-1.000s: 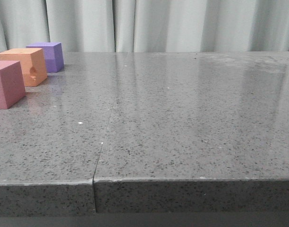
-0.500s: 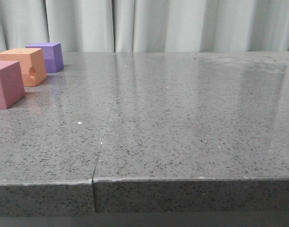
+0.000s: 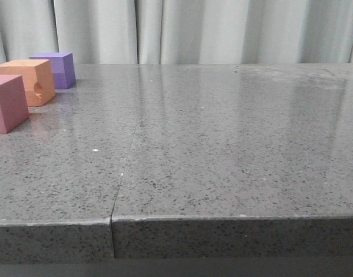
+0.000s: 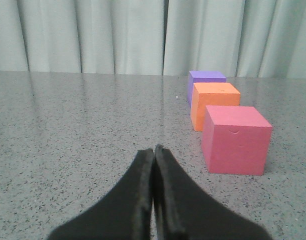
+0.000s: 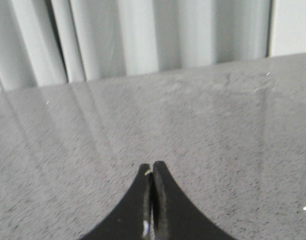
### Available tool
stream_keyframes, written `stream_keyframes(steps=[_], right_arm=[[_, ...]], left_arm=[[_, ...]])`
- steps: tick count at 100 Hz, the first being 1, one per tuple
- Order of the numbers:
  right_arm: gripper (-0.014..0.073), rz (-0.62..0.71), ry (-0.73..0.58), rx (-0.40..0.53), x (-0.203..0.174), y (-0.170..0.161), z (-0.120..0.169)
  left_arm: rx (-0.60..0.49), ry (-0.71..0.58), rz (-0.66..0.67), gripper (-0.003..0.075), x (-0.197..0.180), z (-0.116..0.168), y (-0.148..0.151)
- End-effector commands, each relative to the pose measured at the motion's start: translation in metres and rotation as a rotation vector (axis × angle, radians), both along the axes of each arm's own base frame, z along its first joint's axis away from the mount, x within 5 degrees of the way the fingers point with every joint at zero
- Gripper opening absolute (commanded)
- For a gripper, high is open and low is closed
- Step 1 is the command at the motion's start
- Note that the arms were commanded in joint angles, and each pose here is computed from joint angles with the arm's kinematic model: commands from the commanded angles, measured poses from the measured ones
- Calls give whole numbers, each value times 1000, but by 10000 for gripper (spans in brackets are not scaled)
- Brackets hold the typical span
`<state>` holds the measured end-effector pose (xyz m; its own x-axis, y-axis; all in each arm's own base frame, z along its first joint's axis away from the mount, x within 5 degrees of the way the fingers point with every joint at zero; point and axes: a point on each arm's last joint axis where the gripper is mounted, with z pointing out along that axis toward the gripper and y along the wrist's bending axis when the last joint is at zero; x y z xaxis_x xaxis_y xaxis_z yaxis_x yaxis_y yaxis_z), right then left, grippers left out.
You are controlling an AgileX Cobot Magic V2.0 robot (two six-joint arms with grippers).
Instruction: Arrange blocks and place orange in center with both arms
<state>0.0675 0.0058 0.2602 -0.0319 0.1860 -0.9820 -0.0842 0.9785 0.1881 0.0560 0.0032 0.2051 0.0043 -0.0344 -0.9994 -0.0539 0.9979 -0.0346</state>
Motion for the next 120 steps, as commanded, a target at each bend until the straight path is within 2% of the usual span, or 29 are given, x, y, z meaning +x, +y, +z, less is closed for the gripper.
stream_keyframes(steps=[1, 17, 38, 54, 120], right_arm=[[-67, -42, -158, -3, -3, -3, 9], [-67, -132, -145, -25, -7, -8, -13], [-67, -135, -137, -48, -9, -8, -46], [-67, -140, -156, -129, -13, -8, -46], [-67, -138, -118, -132, -14, -8, -50]], left_arm=[[1, -70, -2, -20, -1, -4, 0], [1, -70, -2, -20, -1, -4, 0], [1, -70, -2, -20, -1, -4, 0], [1, -70, -2, -20, -1, -4, 0], [1, -70, -2, -20, -1, -4, 0]])
